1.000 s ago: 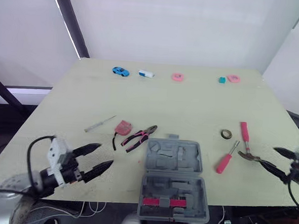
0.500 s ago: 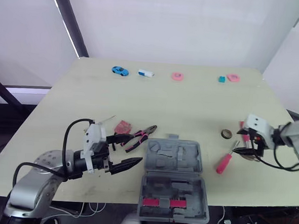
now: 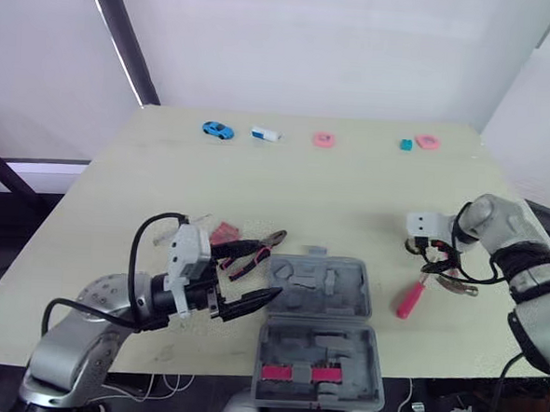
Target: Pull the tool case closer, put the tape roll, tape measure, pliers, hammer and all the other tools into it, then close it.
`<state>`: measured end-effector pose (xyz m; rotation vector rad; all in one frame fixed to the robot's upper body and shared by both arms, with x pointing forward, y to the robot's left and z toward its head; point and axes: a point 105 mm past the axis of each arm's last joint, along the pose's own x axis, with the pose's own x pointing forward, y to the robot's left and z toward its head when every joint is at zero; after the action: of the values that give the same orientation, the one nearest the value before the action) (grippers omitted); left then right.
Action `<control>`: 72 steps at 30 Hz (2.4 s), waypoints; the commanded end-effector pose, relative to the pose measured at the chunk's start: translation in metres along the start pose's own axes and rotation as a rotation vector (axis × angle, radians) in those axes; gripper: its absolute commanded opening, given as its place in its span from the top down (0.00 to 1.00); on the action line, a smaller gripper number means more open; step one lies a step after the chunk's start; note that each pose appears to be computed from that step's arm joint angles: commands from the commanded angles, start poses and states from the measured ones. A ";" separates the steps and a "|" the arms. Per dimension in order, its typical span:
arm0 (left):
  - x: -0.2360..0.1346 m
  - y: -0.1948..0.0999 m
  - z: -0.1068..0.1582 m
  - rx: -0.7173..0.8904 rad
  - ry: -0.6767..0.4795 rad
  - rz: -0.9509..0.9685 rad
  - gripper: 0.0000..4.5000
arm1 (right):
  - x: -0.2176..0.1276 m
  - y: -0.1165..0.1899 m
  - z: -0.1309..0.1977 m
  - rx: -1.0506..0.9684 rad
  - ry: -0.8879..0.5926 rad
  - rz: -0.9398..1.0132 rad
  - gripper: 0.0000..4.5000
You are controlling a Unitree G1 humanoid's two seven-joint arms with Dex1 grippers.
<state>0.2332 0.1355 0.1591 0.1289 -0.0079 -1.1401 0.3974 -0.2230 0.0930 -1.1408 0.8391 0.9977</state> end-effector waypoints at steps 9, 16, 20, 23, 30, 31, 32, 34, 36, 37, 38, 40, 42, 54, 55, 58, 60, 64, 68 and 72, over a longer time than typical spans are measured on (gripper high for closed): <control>0.000 -0.014 0.014 0.016 -0.078 -0.017 0.00 | 0.007 -0.010 0.005 -0.036 0.062 -0.045 0.29; -0.002 -0.016 0.013 0.011 -0.075 0.000 0.00 | 0.011 -0.013 0.016 -0.031 0.024 -0.075 0.93; -0.002 -0.016 0.012 0.012 -0.073 0.006 0.00 | 0.012 -0.015 0.016 -0.039 0.033 -0.088 0.99; -0.003 -0.016 0.011 0.010 -0.073 0.006 0.00 | 0.010 -0.016 0.017 -0.042 0.033 -0.089 0.99; -0.005 -0.012 0.009 0.003 -0.079 0.024 0.00 | -0.002 -0.017 0.017 -0.107 0.054 -0.047 0.99; -0.006 -0.012 0.008 0.000 -0.078 0.028 0.00 | -0.004 -0.018 0.020 -0.123 0.052 -0.036 0.99; -0.007 -0.011 0.006 -0.003 -0.075 0.032 0.00 | -0.007 -0.018 0.025 -0.146 0.046 -0.025 0.99; -0.010 -0.010 0.003 -0.011 -0.073 0.046 0.00 | -0.011 -0.019 0.039 -0.196 0.021 -0.007 0.99; -0.014 -0.007 0.000 -0.017 -0.066 0.066 0.00 | -0.014 -0.019 0.056 -0.230 -0.014 0.016 0.99; -0.016 -0.006 -0.001 -0.016 -0.061 0.076 0.00 | -0.016 -0.019 0.063 -0.244 -0.025 0.025 0.99; -0.019 -0.003 -0.003 -0.013 -0.053 0.101 0.00 | -0.018 -0.018 0.072 -0.272 -0.037 0.039 0.99; -0.025 0.003 -0.008 0.005 -0.021 0.152 0.00 | -0.022 -0.014 0.086 -0.316 -0.057 0.065 0.99; -0.031 0.006 -0.010 0.002 -0.018 0.192 0.00 | -0.027 -0.010 0.104 -0.380 -0.072 0.088 0.99; -0.071 0.007 -0.027 -0.036 -0.009 0.398 0.00 | -0.023 0.056 0.220 -0.676 -0.193 0.232 0.99; -0.074 0.006 -0.028 -0.040 -0.004 0.406 0.00 | -0.022 0.060 0.228 -0.689 -0.202 0.234 0.99; -0.082 0.003 -0.031 -0.046 0.007 0.448 0.00 | -0.017 0.072 0.258 -0.727 -0.233 0.216 0.99; -0.086 0.001 -0.032 -0.048 0.011 0.467 0.00 | -0.012 0.080 0.269 -0.748 -0.242 0.211 0.99; -0.089 0.000 -0.032 -0.051 0.020 0.485 0.00 | -0.003 0.089 0.280 -0.775 -0.247 0.207 0.99; -0.090 0.001 -0.032 -0.049 0.026 0.492 0.00 | 0.005 0.091 0.286 -0.794 -0.241 0.188 0.99; -0.089 0.001 -0.031 -0.049 0.022 0.492 0.00 | 0.010 0.088 0.287 -0.804 -0.226 0.169 0.99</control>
<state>0.2002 0.2228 0.1201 0.0523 0.0582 -0.6371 0.3269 0.0613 0.1084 -1.5605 0.4009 1.6695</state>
